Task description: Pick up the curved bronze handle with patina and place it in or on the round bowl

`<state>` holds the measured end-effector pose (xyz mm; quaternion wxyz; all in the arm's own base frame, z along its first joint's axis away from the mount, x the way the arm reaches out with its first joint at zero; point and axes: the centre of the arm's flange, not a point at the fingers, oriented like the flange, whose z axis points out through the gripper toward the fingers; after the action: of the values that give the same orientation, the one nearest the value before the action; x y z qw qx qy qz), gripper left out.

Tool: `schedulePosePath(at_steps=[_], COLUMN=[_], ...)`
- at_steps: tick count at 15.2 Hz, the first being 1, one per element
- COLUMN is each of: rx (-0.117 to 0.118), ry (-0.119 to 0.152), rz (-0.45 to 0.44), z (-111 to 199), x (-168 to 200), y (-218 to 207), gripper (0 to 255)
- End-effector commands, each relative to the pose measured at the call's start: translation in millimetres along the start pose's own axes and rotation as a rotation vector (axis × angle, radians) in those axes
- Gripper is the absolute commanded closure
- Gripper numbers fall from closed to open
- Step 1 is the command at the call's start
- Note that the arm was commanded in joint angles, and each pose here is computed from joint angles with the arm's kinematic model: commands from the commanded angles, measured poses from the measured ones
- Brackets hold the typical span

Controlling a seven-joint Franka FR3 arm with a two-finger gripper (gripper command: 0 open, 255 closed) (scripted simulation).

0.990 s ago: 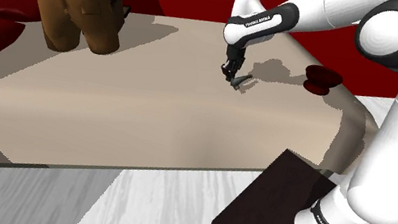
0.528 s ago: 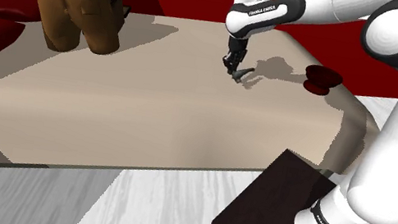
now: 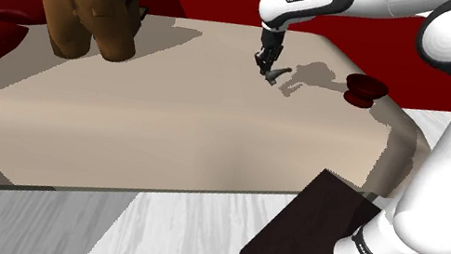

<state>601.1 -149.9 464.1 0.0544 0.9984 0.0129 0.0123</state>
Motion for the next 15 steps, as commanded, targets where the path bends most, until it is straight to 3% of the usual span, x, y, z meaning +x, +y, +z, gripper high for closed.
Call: schedulePosePath(at_steps=[1, 3, 15], rx=[0.0, 0.0, 0.0], ry=[0.0, 0.0, 0.0], rz=[0.0, 0.0, 0.0], z=[-11.7, -18.0, -3.1], x=[-0.9, -0.8, -76.1], y=[0.6, 1.3, 139.8], gripper=[255, 255, 255])
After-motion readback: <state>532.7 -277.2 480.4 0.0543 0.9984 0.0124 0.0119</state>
